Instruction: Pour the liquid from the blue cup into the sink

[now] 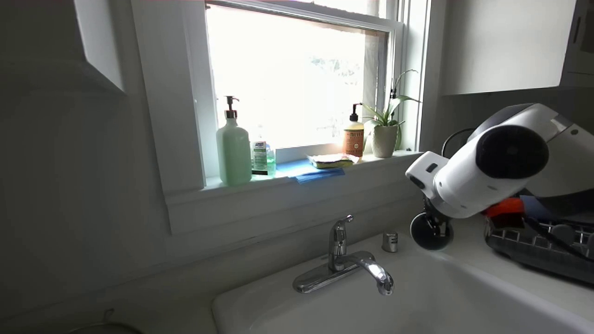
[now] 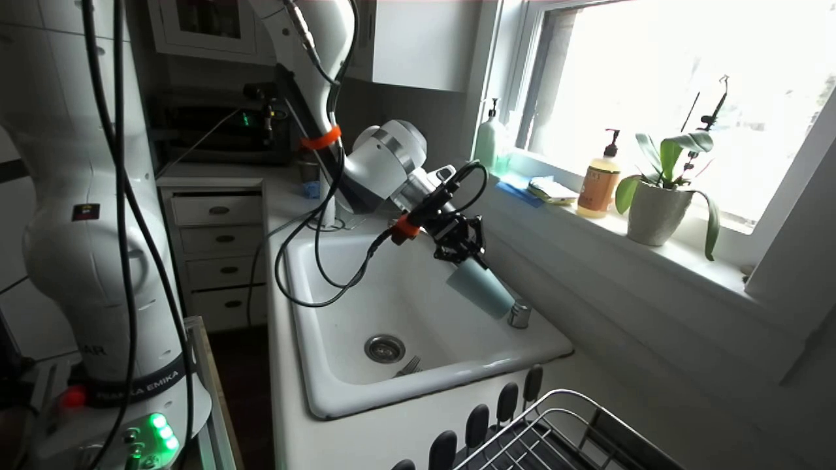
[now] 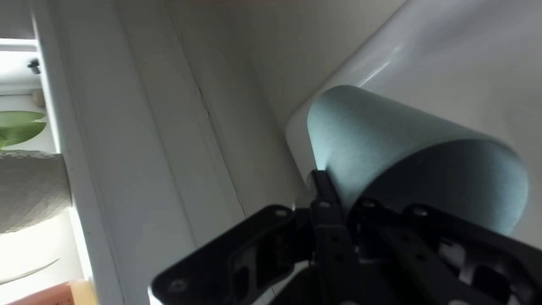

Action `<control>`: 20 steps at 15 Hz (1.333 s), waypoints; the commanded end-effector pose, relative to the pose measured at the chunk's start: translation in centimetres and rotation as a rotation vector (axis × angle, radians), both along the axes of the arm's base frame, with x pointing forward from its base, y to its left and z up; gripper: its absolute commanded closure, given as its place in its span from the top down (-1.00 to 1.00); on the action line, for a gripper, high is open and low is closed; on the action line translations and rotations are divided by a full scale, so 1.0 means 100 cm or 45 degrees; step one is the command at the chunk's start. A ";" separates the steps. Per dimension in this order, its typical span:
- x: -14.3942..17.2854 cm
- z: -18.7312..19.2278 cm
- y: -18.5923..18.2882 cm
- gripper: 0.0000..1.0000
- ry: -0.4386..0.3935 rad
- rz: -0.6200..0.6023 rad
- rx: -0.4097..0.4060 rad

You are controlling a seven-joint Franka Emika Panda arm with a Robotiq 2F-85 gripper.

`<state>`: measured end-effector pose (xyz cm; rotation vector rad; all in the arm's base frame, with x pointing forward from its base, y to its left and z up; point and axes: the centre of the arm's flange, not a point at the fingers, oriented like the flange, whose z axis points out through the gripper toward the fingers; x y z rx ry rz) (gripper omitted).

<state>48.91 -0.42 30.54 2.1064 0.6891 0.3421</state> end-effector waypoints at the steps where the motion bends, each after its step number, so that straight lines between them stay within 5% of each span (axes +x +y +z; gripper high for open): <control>1: 0.009 0.032 -0.018 -0.97 0.110 -0.041 0.154; 10: 0.039 0.082 -0.102 -0.97 0.319 -0.213 0.545; 20: 0.047 0.113 -0.214 -0.97 0.366 -0.225 0.824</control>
